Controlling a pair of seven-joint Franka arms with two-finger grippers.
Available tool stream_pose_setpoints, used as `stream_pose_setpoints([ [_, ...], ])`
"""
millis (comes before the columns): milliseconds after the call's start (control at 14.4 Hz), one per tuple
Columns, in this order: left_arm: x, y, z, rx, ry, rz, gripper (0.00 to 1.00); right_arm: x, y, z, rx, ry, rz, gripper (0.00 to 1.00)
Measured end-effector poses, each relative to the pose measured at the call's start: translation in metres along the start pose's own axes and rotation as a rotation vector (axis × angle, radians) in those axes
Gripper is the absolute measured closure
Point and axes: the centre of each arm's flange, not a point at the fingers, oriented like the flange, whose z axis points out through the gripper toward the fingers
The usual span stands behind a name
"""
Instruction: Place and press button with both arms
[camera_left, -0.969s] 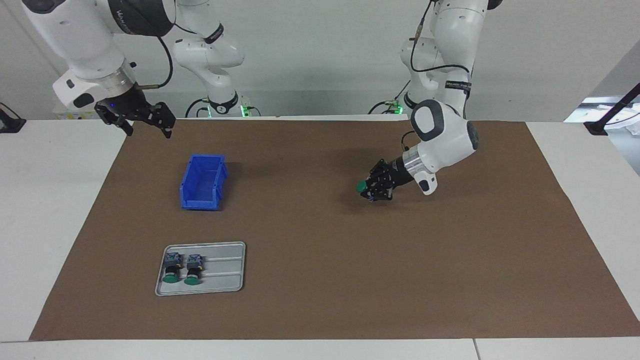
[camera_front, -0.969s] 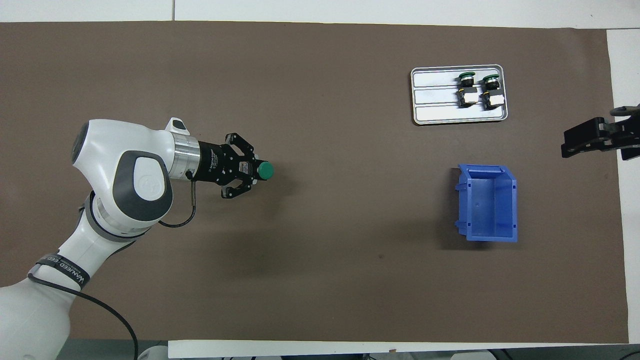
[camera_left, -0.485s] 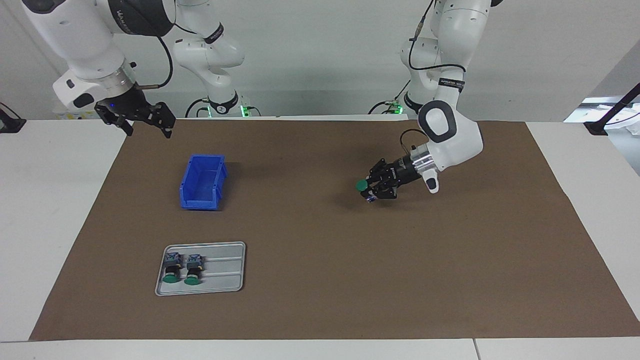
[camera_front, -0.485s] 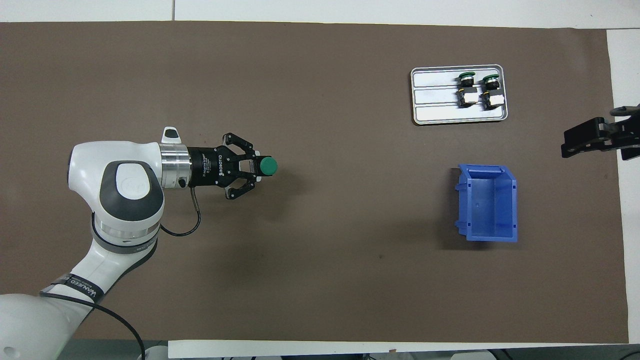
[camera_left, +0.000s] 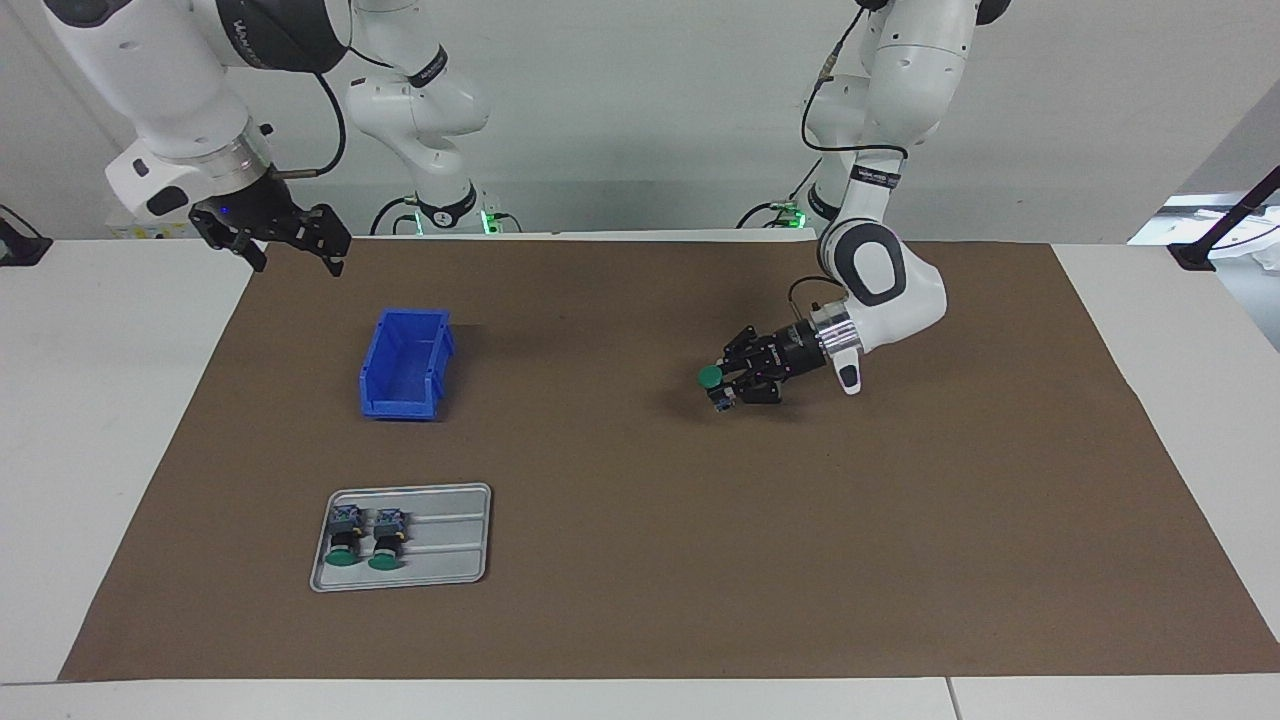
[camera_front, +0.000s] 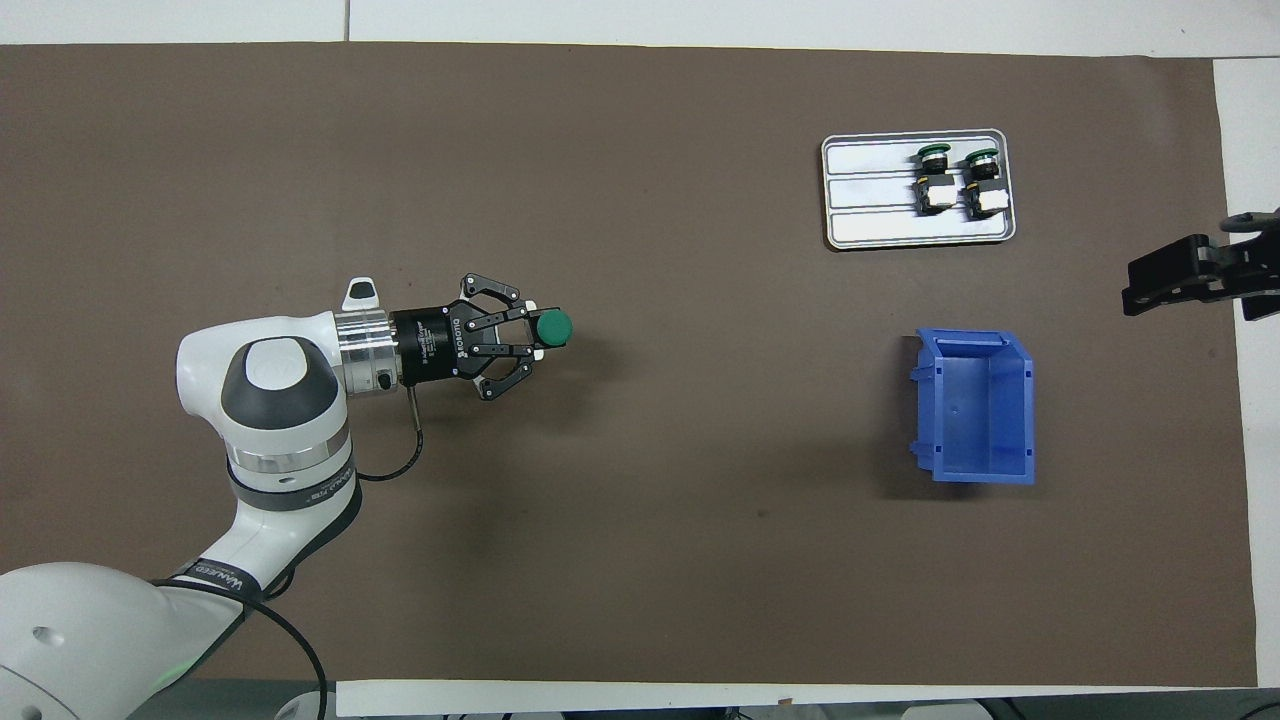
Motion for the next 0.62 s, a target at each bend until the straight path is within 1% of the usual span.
stream_pose_setpoints([
  [138, 0.008, -0.004, 0.007, 0.001, -0.014, 0.001, 0.67, 0.000, 0.000, 0.000, 0.000, 0.000, 0.000, 0.02],
  [415, 0.021, -0.012, 0.016, 0.036, -0.055, 0.018, 0.67, 0.000, 0.000, 0.000, 0.000, 0.000, 0.000, 0.02],
  [623, 0.022, -0.012, 0.016, 0.025, -0.076, 0.016, 0.67, 0.000, 0.000, 0.000, 0.000, 0.000, 0.000, 0.02],
])
